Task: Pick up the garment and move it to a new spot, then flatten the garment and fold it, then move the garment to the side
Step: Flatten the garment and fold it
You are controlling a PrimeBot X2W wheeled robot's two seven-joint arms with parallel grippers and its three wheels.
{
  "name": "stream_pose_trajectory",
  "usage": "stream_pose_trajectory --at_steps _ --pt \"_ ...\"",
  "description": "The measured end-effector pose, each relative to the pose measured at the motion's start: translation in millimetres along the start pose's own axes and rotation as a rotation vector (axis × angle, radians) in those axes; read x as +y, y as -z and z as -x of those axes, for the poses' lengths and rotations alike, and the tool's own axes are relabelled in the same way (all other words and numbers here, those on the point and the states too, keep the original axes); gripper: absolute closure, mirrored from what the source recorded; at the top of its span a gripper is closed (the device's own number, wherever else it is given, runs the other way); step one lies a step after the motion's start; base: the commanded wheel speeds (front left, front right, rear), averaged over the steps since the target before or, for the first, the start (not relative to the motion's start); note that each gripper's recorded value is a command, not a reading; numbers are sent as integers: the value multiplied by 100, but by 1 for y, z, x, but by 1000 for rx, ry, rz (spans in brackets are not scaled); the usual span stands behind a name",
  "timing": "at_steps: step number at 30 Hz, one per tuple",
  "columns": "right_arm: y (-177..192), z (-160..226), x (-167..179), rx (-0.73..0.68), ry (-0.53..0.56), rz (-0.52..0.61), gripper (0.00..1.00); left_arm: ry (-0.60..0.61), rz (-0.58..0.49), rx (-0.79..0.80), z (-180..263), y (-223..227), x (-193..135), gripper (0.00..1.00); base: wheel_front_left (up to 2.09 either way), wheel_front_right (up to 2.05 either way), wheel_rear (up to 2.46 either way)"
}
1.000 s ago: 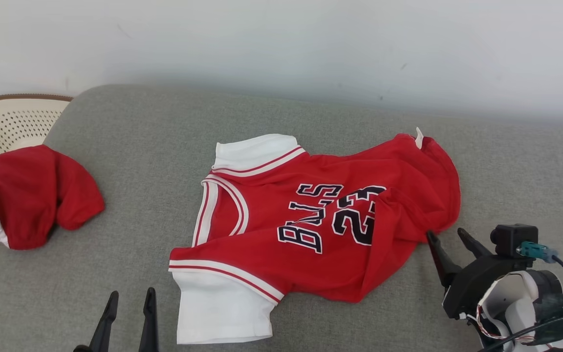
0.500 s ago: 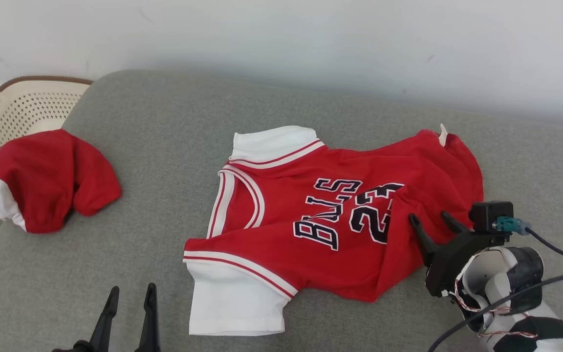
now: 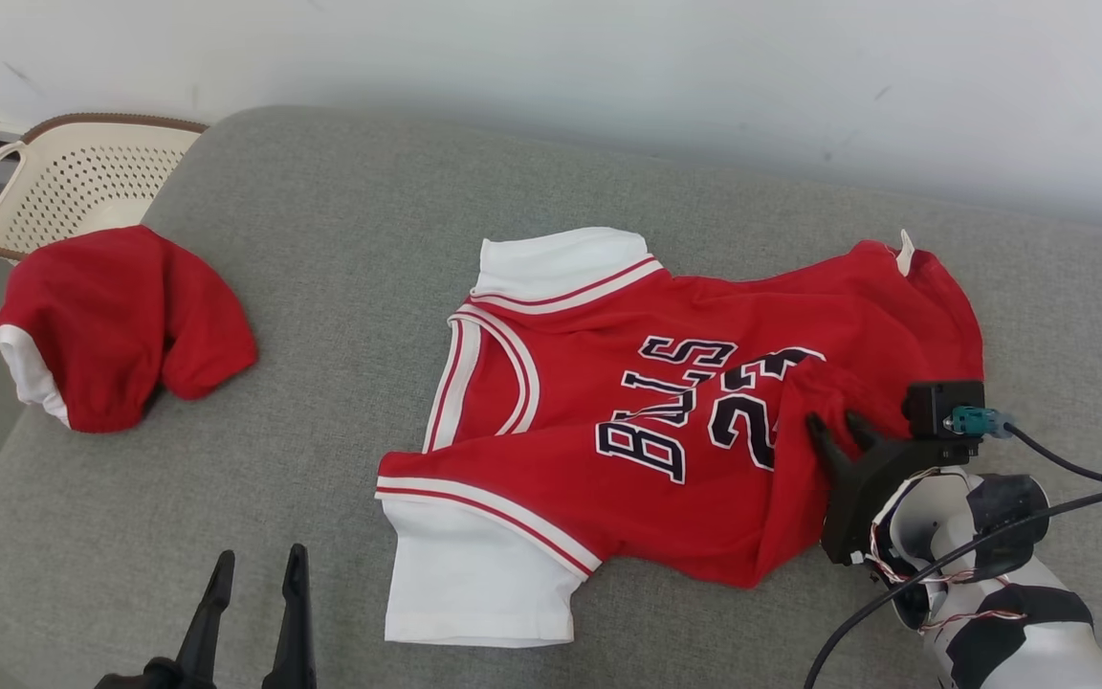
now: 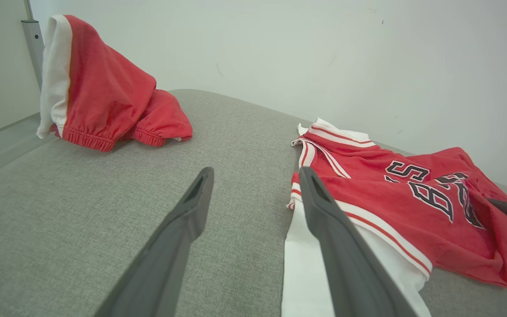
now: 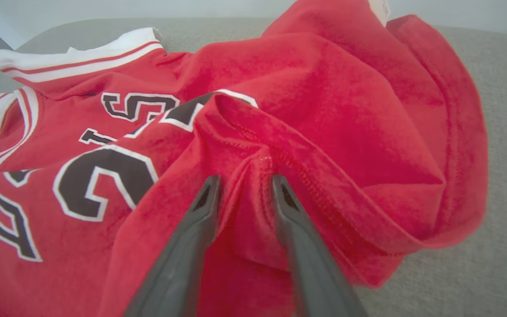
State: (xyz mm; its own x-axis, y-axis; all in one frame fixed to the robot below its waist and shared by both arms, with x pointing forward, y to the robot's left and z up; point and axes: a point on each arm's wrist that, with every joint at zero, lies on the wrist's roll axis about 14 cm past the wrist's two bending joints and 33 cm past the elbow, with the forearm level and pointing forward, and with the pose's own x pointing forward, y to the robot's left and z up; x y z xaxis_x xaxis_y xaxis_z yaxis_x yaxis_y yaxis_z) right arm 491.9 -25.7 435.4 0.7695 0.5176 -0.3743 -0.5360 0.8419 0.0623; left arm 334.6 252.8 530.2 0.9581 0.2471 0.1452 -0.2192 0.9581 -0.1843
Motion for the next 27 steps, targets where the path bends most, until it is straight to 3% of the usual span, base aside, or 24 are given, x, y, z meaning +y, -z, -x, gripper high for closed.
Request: stream_pose_trajectory --at_steps 1,3,13,27 --pt "2 -1 0 5 1 -2 75 -1 -1 1 0 0 0 0 0 0 0" --pt "4 -2 -3 10 6 -3 100 -3 -2 3 0 1 1 0 0 0 0" --pt "-8 5 3 -79 -9 -27 100 -5 2 -7 -1 -2 1 0 0 0 0" --pt "14 76 -12 -150 23 -100 100 58 26 -13 2 -2 -20 0 0 0 0"
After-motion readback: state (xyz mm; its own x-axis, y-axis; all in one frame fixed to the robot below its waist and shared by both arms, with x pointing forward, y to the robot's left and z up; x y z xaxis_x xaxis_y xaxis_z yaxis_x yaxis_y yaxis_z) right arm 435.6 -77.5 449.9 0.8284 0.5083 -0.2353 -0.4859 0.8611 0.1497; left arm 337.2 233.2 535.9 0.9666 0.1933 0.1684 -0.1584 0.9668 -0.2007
